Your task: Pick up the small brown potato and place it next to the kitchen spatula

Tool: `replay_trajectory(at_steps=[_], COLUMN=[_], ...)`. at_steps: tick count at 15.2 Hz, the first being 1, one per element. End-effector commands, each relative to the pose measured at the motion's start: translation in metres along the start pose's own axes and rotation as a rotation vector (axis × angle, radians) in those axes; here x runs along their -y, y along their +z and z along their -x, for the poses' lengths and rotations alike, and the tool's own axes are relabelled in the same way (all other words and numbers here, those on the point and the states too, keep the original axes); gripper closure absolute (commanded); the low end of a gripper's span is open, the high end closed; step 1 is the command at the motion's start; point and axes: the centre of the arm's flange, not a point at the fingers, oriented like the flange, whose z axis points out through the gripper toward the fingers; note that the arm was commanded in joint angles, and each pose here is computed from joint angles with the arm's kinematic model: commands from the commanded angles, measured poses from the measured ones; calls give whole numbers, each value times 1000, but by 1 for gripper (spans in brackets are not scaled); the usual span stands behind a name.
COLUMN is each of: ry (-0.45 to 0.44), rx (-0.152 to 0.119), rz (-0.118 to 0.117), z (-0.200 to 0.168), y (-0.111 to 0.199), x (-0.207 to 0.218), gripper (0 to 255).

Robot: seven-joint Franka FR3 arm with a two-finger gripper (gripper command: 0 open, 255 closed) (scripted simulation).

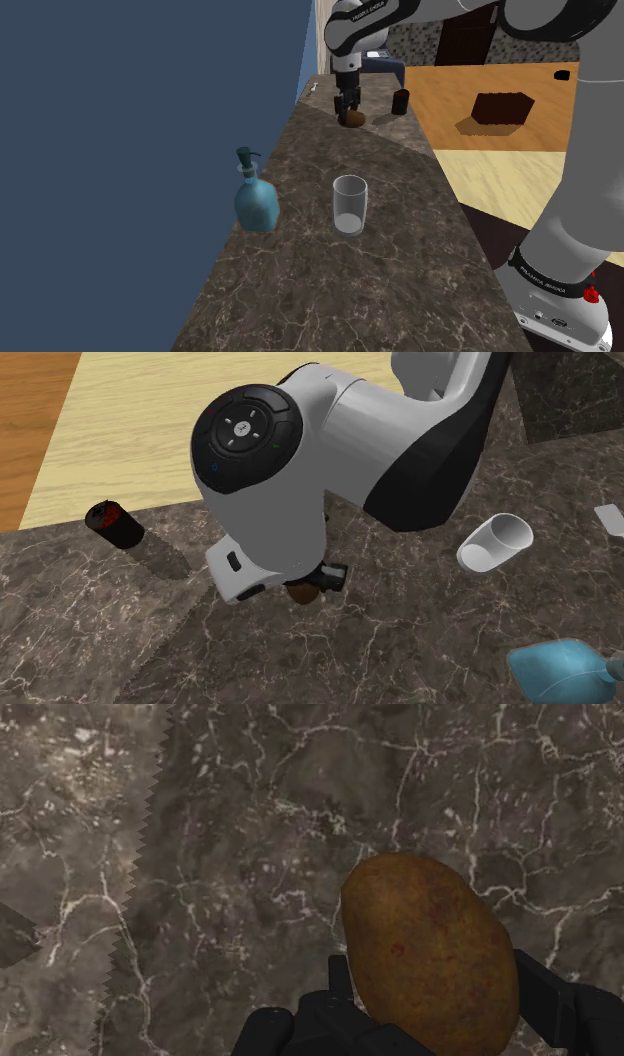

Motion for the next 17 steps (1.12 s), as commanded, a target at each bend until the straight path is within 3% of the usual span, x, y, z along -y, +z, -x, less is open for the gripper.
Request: replay_trajectory(at_steps=[1, 5, 17], ry=[0, 0, 0], rx=[0, 0, 0], rz=[0, 0, 0], z=[0, 2, 30], y=[-11, -32, -22], x=[0, 1, 157], gripper=[255, 255, 255])
